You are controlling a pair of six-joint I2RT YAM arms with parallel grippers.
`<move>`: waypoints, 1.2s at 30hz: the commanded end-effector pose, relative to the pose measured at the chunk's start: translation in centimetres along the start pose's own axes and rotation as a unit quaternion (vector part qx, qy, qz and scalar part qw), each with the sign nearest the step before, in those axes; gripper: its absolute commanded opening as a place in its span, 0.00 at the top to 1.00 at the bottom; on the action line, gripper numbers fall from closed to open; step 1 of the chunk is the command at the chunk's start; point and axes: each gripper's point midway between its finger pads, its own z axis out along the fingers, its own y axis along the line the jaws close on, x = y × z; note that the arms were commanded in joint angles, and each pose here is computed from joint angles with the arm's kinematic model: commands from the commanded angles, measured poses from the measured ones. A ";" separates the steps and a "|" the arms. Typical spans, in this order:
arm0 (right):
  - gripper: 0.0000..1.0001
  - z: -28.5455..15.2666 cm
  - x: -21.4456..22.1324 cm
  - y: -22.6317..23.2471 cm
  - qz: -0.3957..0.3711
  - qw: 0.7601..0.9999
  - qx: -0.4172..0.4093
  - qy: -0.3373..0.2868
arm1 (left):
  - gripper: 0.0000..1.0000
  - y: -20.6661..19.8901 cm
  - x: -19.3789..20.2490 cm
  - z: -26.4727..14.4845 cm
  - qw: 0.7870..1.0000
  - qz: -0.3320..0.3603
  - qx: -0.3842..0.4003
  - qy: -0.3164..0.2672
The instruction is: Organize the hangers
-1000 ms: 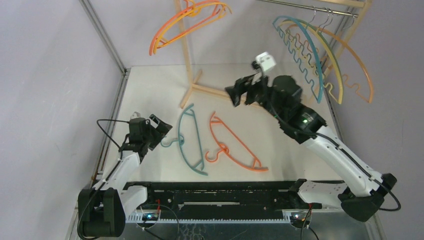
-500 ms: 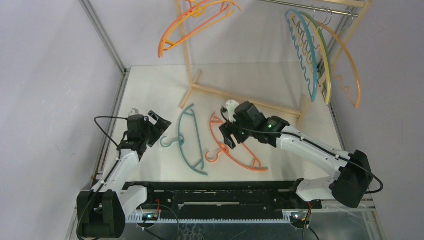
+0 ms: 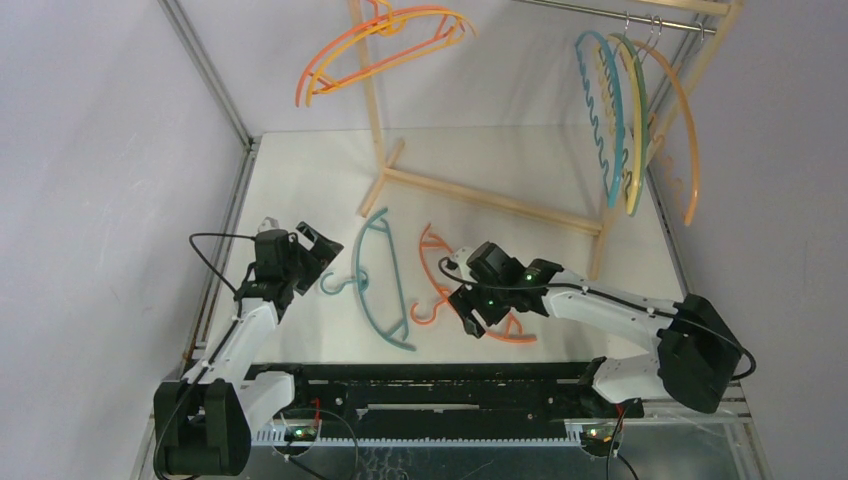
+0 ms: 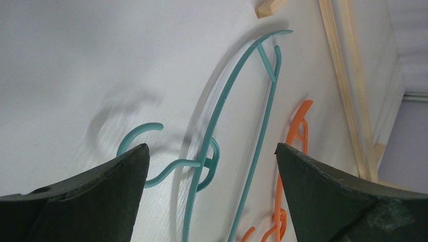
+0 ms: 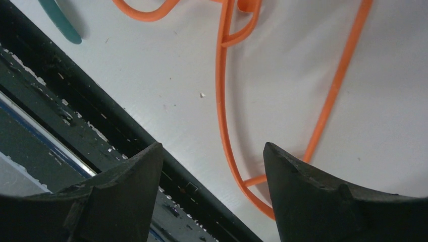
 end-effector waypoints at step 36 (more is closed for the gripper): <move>1.00 -12.8 -19.3 3.1 0.048 0.971 -0.116 -0.204 | 0.00 -0.2 -0.4 -0.2 1.000 0.000 0.015 -0.015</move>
